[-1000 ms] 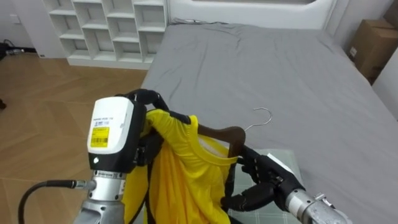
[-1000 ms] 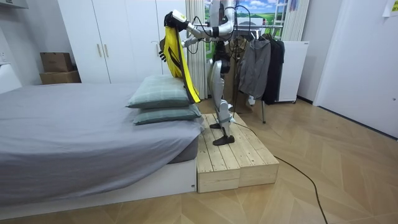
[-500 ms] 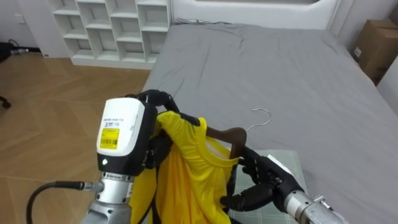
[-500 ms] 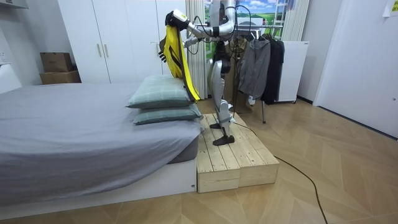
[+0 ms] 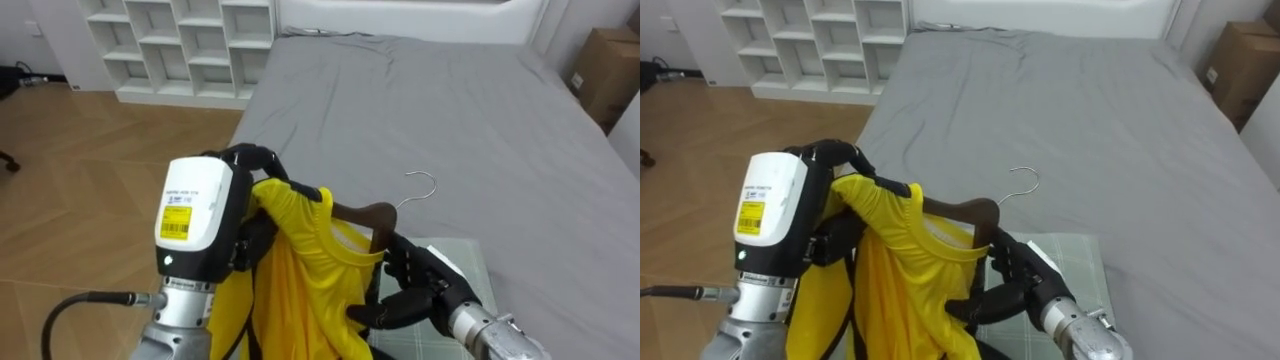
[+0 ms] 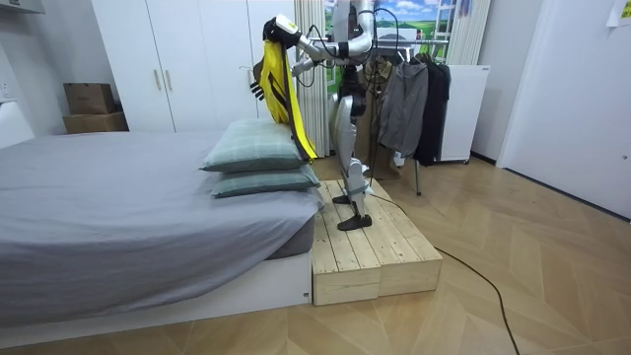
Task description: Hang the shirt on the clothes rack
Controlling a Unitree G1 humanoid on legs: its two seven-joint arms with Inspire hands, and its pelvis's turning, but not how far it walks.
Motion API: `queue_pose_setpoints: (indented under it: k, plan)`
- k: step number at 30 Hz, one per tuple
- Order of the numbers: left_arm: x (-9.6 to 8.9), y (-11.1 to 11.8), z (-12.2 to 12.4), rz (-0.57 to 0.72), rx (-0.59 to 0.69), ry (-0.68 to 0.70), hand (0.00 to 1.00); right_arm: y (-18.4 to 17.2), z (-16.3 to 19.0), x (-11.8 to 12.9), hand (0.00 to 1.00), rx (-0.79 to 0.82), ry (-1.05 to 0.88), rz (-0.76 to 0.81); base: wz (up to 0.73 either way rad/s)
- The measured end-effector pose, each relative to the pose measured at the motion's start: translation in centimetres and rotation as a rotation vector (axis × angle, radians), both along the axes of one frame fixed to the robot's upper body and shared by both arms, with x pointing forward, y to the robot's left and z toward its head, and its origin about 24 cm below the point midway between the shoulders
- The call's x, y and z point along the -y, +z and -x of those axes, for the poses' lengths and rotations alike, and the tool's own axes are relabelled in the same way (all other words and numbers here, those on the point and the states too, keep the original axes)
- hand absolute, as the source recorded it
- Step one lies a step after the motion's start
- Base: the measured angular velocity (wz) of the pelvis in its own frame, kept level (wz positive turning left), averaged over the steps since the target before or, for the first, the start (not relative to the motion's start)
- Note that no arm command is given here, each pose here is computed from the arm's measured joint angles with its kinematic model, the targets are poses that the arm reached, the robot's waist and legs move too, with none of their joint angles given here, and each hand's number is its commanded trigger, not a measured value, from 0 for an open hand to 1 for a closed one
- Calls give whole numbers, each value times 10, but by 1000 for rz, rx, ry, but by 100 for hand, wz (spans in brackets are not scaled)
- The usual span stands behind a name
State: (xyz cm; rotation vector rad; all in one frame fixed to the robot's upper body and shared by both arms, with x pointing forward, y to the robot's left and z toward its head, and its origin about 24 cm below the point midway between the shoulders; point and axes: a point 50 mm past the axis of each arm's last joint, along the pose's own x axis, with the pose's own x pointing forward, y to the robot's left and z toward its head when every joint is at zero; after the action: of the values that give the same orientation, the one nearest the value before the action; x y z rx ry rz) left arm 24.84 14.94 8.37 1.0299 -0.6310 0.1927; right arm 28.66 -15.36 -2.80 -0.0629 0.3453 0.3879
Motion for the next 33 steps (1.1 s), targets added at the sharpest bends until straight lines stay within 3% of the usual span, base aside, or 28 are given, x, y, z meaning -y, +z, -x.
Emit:
queue_pose_setpoints:
  k: [21, 33]
  plan:
    - [16, 24, -6, -38, 106, -40, 100, -35, 13, 4, 0, -206, -81, -79, 3]
    - [29, 30, -8, -74, 141, -74, 100, -34, 11, -1, 0, -203, -78, -91, 0]
